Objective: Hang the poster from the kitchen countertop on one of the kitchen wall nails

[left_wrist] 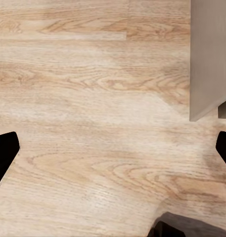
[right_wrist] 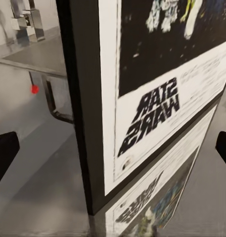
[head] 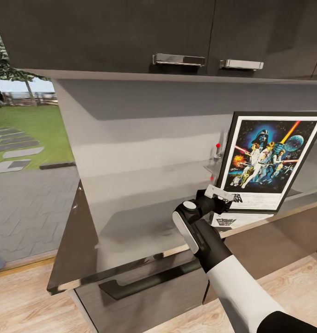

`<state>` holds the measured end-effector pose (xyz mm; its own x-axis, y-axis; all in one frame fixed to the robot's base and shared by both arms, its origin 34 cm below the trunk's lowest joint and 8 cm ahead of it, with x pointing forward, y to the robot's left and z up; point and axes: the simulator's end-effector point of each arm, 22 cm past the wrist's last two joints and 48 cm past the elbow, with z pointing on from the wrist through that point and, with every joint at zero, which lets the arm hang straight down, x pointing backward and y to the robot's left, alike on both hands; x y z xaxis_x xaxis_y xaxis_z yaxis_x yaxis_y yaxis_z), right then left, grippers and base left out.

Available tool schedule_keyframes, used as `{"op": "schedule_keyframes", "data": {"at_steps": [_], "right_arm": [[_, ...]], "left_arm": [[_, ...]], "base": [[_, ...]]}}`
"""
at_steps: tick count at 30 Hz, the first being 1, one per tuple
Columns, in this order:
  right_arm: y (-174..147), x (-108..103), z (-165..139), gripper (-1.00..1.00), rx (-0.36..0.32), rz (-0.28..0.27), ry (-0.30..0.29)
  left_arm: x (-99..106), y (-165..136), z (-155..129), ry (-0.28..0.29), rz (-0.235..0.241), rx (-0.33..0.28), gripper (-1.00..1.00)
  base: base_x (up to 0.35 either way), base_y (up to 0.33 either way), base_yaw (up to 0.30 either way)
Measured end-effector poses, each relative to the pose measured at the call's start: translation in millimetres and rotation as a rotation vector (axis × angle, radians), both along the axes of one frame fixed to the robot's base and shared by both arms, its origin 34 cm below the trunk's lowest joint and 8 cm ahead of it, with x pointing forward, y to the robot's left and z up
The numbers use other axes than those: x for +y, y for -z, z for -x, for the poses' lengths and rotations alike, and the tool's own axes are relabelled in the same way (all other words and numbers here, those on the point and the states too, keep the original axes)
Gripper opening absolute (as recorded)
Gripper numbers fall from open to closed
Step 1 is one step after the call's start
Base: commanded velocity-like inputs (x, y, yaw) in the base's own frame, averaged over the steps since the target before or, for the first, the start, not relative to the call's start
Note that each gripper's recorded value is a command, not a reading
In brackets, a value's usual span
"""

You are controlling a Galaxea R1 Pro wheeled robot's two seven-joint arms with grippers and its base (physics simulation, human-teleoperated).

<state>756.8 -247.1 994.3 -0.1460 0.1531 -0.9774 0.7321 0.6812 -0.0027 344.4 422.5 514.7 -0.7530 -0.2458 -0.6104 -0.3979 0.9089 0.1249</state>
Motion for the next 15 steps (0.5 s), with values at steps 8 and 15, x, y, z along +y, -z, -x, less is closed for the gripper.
{"op": "schedule_keyframes", "data": {"at_steps": [8, 15], "right_arm": [[2.2, 0.3, -0.9, 1.0, 0.006, 0.003, -0.002], [2.4, -0.1, -1.0, 1.0, 0.007, 0.004, -0.002]], "left_arm": [[2.3, 0.3, 1.4, 0.0, -0.002, 0.003, 1.0], [2.7, 0.2, 1.6, -0.001, -0.002, 0.004, 1.0]], "base": [[0.0, 0.055, 0.0], [0.0, 0.004, -0.001]]}}
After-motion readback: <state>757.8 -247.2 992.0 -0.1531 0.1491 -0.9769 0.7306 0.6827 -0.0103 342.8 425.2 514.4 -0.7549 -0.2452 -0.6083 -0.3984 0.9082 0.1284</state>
